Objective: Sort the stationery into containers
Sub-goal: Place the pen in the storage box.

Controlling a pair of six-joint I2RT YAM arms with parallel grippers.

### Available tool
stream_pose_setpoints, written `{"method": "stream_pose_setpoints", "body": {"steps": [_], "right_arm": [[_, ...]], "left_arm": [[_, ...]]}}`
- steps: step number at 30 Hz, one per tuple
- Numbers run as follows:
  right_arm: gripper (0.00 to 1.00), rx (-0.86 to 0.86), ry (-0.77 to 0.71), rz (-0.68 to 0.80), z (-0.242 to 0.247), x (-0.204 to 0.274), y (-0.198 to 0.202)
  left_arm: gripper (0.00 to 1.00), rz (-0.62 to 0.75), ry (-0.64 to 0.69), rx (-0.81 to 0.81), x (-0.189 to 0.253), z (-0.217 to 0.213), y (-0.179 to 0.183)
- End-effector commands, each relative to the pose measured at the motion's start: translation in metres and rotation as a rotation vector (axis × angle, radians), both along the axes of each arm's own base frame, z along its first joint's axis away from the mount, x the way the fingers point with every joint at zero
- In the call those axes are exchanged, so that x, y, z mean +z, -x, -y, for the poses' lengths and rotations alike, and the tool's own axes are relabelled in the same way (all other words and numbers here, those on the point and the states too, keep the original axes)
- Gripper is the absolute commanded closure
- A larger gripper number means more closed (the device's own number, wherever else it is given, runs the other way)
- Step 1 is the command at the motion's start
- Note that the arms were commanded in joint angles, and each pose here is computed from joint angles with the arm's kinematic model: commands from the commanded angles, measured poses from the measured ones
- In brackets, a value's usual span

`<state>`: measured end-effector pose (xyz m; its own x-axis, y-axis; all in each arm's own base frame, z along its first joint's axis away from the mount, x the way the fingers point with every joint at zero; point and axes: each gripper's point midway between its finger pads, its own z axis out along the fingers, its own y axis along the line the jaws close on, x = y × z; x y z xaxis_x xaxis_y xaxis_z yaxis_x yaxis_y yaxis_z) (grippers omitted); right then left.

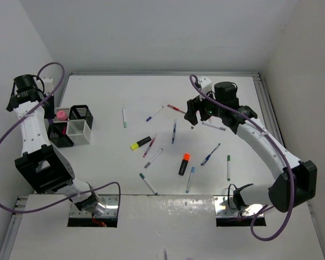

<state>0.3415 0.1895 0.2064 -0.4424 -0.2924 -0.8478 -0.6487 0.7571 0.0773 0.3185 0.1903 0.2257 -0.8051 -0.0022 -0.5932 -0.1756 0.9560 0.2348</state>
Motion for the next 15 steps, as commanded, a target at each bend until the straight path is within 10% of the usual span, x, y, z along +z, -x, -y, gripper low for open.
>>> {"method": "stream_pose_setpoints", "body": {"steps": [1, 7, 12, 15], "right_arm": [[0.23, -0.022, -0.026, -0.051, 0.003, -0.008, 0.000], [0.26, -0.074, -0.023, -0.187, 0.011, -0.042, 0.015], [0.30, 0.126, 0.052, -0.164, -0.010, -0.070, 0.037], [0.42, 0.265, 0.085, -0.105, -0.033, -0.069, 0.040]], "left_arm": [[1.00, 0.037, 0.013, -0.019, -0.012, -0.009, -0.010], [0.92, 0.033, 0.062, -0.048, -0.034, -0.007, -0.018], [0.40, 0.058, 0.101, -0.106, -0.033, 0.002, -0.023], [0.31, 0.087, 0.129, -0.160, -0.024, 0.012, -0.028]]}}
